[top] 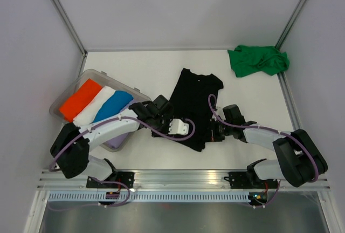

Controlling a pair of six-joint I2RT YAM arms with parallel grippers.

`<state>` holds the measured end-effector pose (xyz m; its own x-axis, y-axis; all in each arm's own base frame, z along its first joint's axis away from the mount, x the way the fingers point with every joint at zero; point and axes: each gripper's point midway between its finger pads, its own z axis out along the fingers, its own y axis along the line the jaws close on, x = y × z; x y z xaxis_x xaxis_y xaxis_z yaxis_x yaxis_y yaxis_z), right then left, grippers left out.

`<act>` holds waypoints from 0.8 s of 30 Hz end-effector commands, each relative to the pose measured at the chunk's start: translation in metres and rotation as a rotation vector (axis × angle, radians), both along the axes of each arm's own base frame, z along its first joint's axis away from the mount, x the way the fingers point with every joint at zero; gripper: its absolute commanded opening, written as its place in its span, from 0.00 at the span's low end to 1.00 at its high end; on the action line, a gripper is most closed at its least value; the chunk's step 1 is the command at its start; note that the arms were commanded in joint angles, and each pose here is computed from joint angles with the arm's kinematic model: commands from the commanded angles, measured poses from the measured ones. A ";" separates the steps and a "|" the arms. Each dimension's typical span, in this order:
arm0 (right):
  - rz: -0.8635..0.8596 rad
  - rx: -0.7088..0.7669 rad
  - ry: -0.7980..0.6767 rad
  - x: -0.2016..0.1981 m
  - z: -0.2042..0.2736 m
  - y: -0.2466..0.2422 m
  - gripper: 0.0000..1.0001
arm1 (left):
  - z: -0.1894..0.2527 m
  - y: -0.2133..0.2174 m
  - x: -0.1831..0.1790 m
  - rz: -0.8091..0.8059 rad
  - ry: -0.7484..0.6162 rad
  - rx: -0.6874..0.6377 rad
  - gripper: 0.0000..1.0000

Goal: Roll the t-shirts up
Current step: Roll the tshirt

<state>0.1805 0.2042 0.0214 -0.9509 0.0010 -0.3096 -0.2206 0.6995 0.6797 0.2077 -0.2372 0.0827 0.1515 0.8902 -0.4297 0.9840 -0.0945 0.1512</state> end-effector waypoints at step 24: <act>0.008 -0.034 -0.058 0.014 0.005 -0.007 0.08 | -0.079 0.020 0.014 -0.190 -0.231 0.152 0.29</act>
